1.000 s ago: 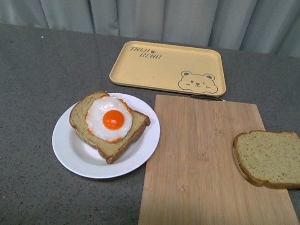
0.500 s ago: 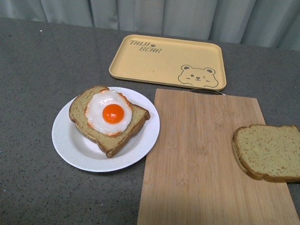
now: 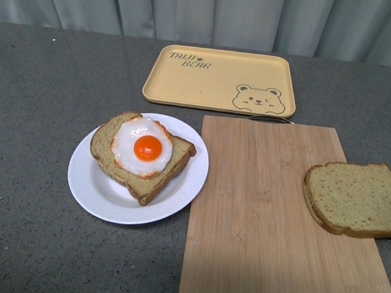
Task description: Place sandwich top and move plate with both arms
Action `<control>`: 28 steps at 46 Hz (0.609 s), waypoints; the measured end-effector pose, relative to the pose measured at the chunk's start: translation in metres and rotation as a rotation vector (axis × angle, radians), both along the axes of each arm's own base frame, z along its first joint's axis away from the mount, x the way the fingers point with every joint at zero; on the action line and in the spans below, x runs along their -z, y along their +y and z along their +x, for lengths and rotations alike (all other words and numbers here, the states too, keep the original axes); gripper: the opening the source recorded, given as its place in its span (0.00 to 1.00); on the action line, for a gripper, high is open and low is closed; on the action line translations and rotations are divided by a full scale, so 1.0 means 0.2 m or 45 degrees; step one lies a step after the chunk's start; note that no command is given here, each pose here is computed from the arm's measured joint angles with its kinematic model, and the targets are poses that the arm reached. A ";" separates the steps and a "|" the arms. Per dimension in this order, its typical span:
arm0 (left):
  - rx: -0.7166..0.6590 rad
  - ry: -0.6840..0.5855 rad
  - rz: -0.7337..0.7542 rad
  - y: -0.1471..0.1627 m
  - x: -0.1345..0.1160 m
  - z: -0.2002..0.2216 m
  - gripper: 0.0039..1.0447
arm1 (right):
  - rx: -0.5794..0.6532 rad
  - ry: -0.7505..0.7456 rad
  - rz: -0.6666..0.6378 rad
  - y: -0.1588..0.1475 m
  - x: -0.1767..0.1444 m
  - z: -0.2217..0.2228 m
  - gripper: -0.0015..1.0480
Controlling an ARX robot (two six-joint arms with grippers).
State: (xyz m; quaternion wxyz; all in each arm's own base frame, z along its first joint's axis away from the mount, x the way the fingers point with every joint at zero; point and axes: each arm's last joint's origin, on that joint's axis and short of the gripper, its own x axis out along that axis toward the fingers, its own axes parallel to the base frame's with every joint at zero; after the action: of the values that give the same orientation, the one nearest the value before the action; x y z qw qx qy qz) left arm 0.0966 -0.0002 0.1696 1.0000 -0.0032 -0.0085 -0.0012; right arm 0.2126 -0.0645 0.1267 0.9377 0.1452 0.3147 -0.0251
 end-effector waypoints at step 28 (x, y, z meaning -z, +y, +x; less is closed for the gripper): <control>0.000 0.000 0.000 0.00 0.00 0.00 0.94 | -0.071 0.459 0.626 -0.17 0.35 0.19 0.91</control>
State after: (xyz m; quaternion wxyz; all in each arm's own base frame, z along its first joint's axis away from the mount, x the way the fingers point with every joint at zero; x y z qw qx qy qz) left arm 0.0966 -0.0002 0.1696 1.0000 -0.0032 -0.0085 -0.0010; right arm 0.2496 -0.0985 0.0560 0.8036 0.3524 0.4767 0.0520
